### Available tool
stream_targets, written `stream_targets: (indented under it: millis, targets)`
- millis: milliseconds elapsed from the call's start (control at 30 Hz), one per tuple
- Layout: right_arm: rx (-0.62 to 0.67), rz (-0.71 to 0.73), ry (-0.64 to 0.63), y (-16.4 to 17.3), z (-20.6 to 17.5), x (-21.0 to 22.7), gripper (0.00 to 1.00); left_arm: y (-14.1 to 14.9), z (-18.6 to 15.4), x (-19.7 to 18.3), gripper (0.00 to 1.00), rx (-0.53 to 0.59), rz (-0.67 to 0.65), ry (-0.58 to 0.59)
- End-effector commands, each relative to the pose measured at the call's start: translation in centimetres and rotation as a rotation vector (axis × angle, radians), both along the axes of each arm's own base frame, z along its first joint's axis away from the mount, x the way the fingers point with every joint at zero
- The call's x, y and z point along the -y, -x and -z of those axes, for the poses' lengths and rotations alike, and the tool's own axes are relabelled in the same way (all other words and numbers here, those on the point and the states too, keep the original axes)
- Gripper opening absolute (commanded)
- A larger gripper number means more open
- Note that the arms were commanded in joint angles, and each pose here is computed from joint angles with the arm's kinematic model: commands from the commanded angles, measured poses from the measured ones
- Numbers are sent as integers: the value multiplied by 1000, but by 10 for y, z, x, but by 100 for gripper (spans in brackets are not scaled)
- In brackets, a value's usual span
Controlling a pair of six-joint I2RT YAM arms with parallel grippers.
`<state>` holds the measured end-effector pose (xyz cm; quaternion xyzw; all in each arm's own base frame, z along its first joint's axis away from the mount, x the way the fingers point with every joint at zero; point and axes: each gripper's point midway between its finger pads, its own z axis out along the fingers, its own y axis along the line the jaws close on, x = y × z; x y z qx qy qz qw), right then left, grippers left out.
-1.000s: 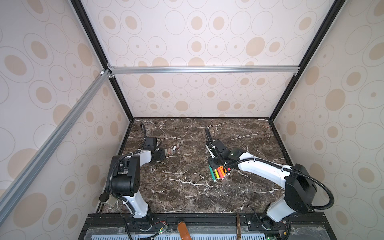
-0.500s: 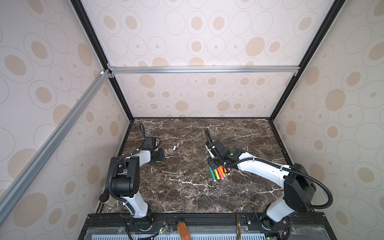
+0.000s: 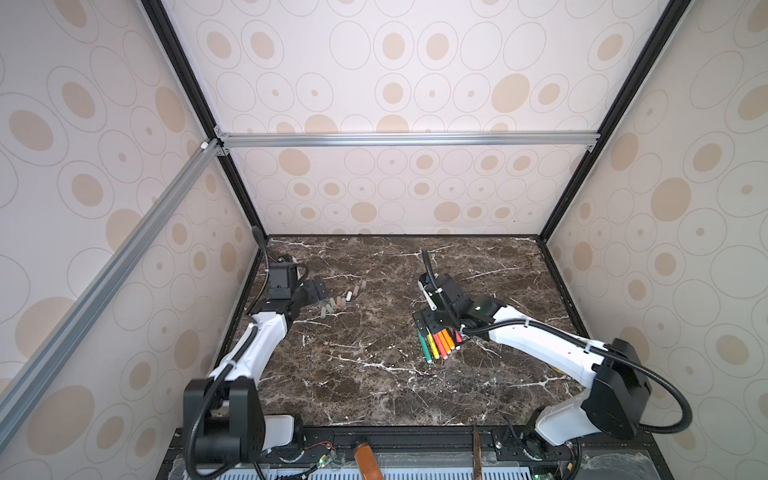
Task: Remove pen caps from pens
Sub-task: Reset both arms
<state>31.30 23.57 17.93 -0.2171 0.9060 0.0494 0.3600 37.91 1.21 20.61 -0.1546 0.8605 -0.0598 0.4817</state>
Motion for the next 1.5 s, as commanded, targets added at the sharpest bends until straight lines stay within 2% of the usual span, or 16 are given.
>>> stream_targets:
  millis: [0,100,167,267,367,400,500,567,767,967,1333,1400,1467]
  targets:
    - [122,122,-6,-10,-28,48,100,27,-33,-38,100,196,-212,-69]
    - [234,293,-13,-13,-41,104,100,59,-21,-57,100,321,-349,-47]
    - [342,419,58,-12,-46,145,100,70,2,-58,100,399,-350,-74]
    - [459,432,177,-11,-32,172,100,89,37,-68,100,425,-388,-168]
    - [567,426,208,-12,2,181,100,94,52,-61,100,438,-308,-261]
    - [568,444,198,-12,11,186,100,97,50,-59,100,476,-295,-275]
    - [506,521,139,-16,43,204,100,92,53,-54,100,471,-255,-308]
    - [526,527,103,-21,56,209,100,87,51,-49,100,488,-220,-302]
    - [607,534,56,-49,50,224,100,70,51,-49,100,491,-220,-297]
    - [636,574,8,-59,71,240,100,41,52,-41,100,464,-158,-310]
    - [525,586,26,-75,84,244,100,22,56,-20,100,455,-19,-356]
    - [504,585,18,-77,86,245,100,18,64,-17,100,458,-8,-365]
    - [502,585,16,-77,86,246,100,5,80,-12,100,415,31,-362]
